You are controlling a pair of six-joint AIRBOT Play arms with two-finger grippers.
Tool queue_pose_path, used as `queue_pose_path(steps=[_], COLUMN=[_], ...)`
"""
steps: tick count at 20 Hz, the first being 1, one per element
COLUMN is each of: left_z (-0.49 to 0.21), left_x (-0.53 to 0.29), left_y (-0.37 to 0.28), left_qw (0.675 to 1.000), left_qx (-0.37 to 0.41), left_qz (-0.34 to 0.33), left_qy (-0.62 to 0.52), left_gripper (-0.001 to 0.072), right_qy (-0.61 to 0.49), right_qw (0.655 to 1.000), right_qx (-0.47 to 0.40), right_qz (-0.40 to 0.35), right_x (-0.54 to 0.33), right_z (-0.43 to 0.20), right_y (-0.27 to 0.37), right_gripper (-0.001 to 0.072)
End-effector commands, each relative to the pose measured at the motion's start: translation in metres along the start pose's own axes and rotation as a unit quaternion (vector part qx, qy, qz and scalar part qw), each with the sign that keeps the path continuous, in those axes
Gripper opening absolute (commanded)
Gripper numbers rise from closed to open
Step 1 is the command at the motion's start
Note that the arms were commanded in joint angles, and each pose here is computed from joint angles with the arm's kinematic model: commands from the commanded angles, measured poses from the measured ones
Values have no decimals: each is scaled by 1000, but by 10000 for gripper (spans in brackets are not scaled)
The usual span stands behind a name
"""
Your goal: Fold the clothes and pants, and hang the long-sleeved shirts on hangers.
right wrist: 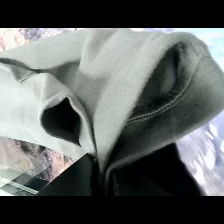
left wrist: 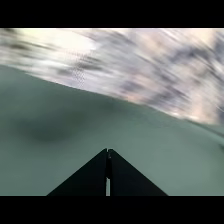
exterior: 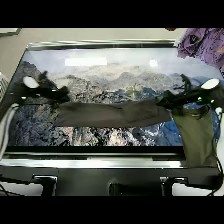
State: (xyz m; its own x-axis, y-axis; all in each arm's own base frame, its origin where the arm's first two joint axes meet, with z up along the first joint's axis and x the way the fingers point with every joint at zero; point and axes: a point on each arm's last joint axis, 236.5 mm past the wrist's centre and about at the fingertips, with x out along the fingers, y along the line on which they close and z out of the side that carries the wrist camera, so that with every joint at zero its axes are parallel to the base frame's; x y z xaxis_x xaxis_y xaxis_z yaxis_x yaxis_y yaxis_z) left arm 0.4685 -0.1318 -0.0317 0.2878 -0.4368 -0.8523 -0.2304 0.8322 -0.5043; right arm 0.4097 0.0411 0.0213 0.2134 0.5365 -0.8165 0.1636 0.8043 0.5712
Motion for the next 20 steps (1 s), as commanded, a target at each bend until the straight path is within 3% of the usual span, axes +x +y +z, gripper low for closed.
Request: queue_pose_path(steps=[1,5,9,14,20], left_z=[-54,-134,-204,-251,-225], left_x=[65,127,164,197,166], left_y=[-93,-189,-257,-288,-290], left_qw=[996,982,969,963,963], left_qx=[8,-31,-6,-35,6], left_qz=[-84,-170,-207,-208,-211], left_qy=[36,81,133,170,169], left_gripper=[18,17,17,17,14], right_qy=[-23,-30,-49,-49,-55], right_qw=[997,995,994,994,994], right_qx=[30,39,39,31,34], right_qz=[-73,-86,-89,-90,-90], right_x=[-50,-76,-94,-109,-115], right_z=[-1,0,7,3,4], right_y=[-2,10,20,30,37], right_gripper=[30,30,30,30,30])
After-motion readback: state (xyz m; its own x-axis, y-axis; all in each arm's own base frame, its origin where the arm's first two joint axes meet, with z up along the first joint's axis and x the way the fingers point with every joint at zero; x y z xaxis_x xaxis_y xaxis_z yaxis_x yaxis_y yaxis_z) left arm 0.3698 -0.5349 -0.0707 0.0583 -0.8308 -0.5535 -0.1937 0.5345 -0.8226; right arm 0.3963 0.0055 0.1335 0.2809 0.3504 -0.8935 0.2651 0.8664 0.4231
